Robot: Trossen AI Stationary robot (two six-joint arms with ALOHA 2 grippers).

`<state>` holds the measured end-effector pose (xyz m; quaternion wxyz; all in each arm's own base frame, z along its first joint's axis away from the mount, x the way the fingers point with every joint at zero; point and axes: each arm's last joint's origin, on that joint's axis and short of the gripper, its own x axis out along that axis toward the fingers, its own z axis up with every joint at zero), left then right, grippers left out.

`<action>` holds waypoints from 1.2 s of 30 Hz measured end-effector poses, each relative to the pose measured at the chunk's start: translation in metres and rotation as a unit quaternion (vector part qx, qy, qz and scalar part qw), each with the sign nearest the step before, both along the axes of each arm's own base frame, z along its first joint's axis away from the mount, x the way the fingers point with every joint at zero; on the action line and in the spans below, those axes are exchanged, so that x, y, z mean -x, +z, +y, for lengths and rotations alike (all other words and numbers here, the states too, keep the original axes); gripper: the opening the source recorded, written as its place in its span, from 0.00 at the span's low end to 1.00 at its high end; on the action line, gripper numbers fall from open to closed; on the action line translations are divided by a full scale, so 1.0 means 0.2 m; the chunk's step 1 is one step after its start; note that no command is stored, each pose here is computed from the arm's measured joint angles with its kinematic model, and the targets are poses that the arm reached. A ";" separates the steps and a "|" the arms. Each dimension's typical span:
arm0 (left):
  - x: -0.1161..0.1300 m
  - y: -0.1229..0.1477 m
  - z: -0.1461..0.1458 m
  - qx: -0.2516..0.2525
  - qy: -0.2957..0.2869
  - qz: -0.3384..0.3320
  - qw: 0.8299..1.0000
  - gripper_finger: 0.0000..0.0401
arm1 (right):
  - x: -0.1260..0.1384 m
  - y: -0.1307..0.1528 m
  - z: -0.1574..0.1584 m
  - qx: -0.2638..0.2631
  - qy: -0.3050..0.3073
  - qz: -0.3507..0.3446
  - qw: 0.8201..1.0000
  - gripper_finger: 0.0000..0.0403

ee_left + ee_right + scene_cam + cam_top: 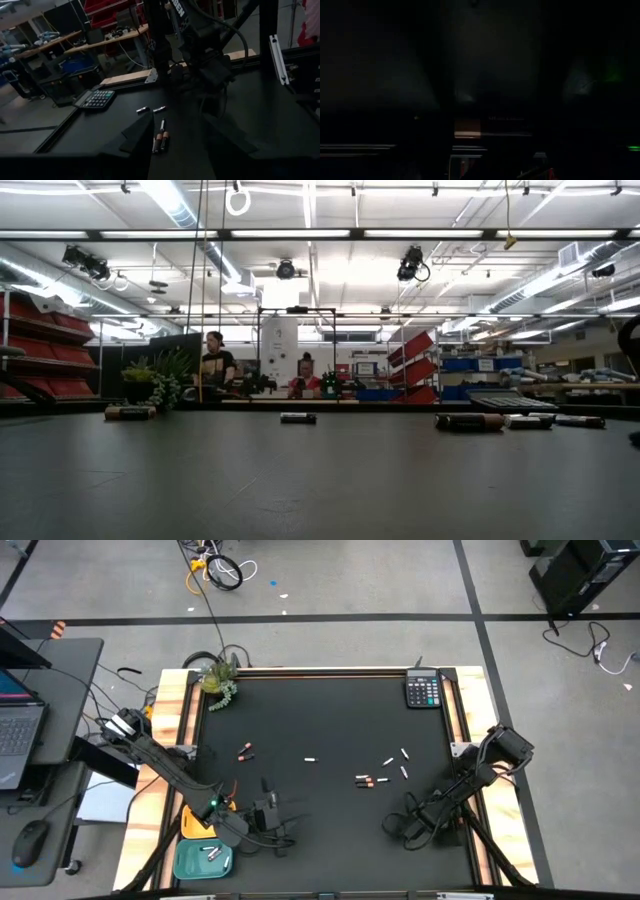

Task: Sort batteries
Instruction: Put the black battery into the yellow bin

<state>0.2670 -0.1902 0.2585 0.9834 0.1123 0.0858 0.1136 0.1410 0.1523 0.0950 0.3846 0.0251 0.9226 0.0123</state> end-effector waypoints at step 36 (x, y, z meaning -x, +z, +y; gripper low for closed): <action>0.16 0.20 0.12 -0.028 0.044 -0.004 0.999 0.43 | -0.12 0.20 -0.14 0.058 0.050 -0.040 0.996 0.56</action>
